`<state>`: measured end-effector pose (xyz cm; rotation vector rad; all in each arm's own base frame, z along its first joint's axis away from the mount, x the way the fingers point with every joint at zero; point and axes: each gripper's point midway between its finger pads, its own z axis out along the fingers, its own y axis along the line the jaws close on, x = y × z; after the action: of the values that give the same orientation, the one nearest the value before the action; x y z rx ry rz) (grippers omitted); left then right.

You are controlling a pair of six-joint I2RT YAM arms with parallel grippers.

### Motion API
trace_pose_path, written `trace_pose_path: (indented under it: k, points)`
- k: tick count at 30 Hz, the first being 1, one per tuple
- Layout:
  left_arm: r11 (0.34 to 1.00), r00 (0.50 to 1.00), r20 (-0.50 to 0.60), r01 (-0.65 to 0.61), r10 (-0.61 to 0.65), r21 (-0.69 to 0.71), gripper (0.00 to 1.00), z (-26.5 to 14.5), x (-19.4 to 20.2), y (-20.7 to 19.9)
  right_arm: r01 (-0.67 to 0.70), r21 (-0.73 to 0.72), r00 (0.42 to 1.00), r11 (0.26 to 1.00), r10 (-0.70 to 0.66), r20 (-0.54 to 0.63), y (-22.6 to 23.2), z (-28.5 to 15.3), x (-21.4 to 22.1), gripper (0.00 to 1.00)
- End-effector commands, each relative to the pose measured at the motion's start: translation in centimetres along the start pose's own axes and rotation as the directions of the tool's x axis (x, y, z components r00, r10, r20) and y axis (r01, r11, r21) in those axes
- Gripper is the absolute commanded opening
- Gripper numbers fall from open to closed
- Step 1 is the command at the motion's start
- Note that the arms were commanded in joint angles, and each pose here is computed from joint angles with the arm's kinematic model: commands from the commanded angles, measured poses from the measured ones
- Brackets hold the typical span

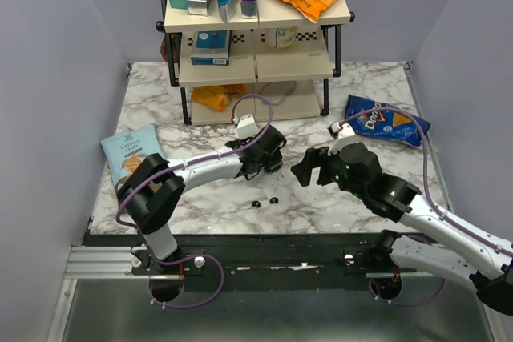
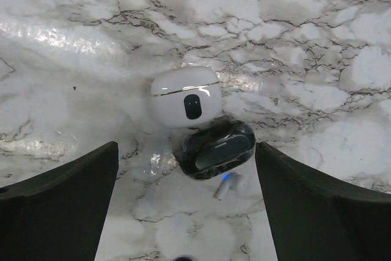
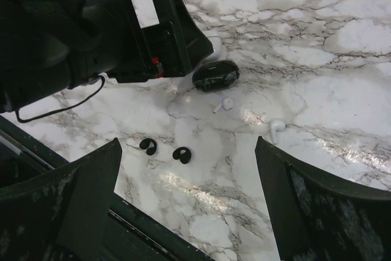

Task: Insert the wireless bluetooth earbuds into the charging case
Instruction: Pick up the charging case at the center of the board.

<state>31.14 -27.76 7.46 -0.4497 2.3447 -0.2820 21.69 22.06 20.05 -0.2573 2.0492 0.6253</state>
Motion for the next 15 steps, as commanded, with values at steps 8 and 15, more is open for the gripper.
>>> trace_pose_path:
  k: [8,15]
  points:
    - [0.994,0.995,-0.102,-0.015,0.003,-0.113,0.96,2.6,1.8,0.5,0.007,-0.039,0.996,0.999,-0.004,0.088,0.0,-3.0,-1.6,1.00]
    - [0.990,0.996,-0.088,0.008,-0.021,-0.144,0.92,3.9,1.3,0.7,0.007,-0.036,0.996,0.999,-0.004,0.089,-0.5,-3.4,-1.0,1.00]
